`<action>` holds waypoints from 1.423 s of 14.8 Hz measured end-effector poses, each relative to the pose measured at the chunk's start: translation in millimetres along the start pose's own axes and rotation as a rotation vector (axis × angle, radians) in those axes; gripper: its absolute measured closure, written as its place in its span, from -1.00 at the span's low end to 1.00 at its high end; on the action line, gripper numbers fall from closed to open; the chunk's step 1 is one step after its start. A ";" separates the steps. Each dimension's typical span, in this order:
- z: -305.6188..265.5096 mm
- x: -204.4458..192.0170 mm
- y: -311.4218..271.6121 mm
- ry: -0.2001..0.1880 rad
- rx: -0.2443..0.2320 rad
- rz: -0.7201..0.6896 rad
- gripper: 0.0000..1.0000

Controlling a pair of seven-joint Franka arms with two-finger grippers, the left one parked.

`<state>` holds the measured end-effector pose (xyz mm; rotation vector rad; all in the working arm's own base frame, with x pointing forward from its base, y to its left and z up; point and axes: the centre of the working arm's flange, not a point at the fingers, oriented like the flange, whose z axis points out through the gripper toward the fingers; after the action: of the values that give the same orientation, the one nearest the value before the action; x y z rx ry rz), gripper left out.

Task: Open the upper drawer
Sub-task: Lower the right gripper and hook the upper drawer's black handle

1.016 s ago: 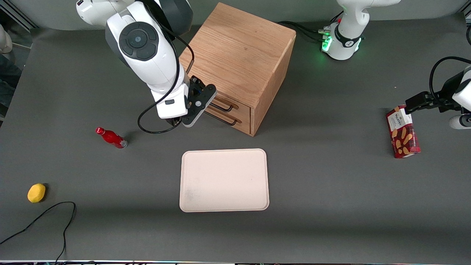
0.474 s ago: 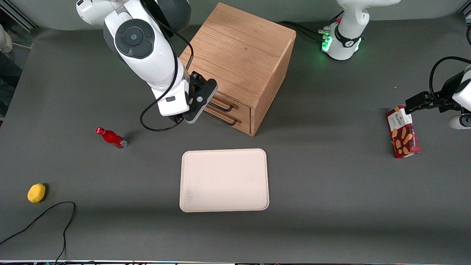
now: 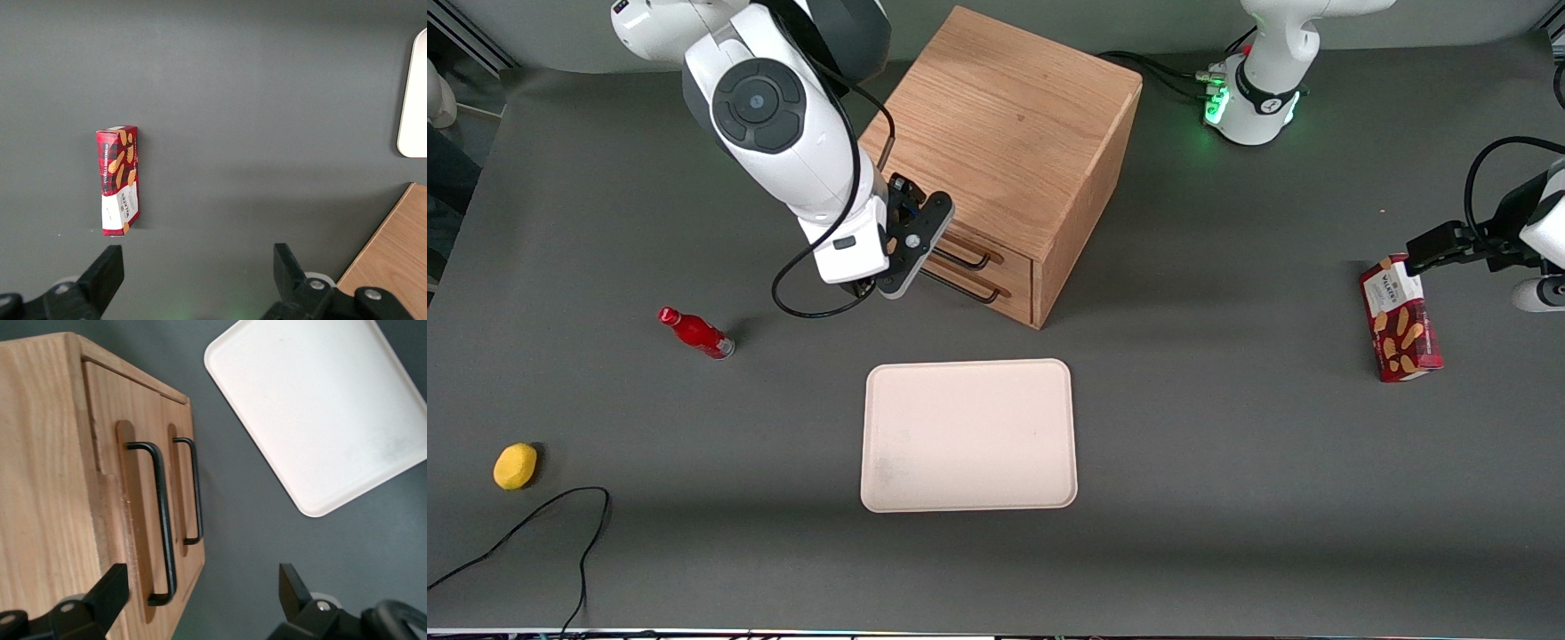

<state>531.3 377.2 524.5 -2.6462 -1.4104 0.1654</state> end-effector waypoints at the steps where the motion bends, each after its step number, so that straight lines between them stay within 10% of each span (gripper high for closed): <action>1: 2.2 0.1 -0.3 0.005 0.006 0.001 -1.00; 21: 81.6 -7.5 -10.7 0.020 -0.003 -0.007 -1.00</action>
<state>505.2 382.6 446.3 -2.6378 -1.4148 0.1353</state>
